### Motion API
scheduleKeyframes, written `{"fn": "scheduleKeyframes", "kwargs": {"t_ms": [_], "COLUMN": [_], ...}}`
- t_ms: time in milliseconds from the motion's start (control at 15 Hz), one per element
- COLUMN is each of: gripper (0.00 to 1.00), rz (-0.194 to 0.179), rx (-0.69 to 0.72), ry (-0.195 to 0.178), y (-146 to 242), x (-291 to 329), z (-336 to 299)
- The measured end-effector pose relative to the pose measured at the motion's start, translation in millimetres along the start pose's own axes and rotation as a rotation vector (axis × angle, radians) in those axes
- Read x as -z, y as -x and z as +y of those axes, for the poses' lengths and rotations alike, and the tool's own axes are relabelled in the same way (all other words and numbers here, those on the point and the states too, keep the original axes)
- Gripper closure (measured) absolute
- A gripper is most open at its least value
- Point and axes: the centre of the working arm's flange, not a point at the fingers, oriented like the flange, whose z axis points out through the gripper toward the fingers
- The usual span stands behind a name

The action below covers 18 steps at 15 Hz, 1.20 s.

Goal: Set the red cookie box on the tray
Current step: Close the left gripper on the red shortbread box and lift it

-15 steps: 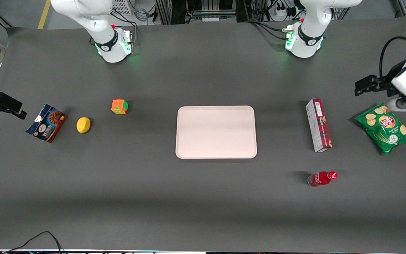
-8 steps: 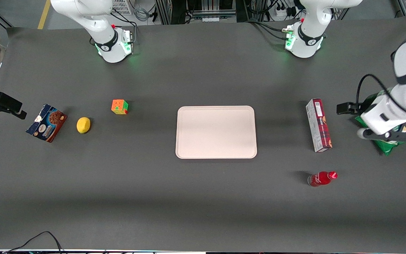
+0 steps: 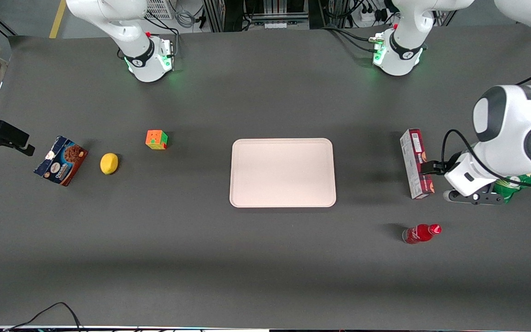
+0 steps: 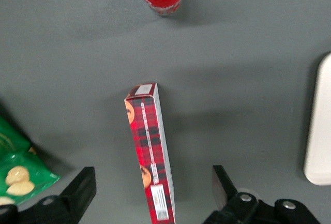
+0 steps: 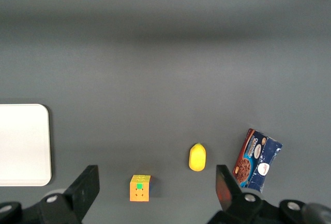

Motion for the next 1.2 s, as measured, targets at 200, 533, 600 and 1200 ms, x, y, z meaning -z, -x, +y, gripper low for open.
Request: {"fn": "scheduleKeyframes", "kwargs": {"t_ms": [200, 533, 600, 1200], "gripper": [0.0, 0.0, 0.0, 0.01], "rz": [0.029, 0.086, 0.102, 0.058], "rx": [0.006, 0.01, 0.011, 0.031], "ry": [0.0, -0.003, -0.004, 0.006], "y": [7.5, 31.2, 38.0, 78.3], "x": [-42.8, -111.4, -125.6, -182.4], "z": [-9.3, -14.6, -16.1, -20.3]}}
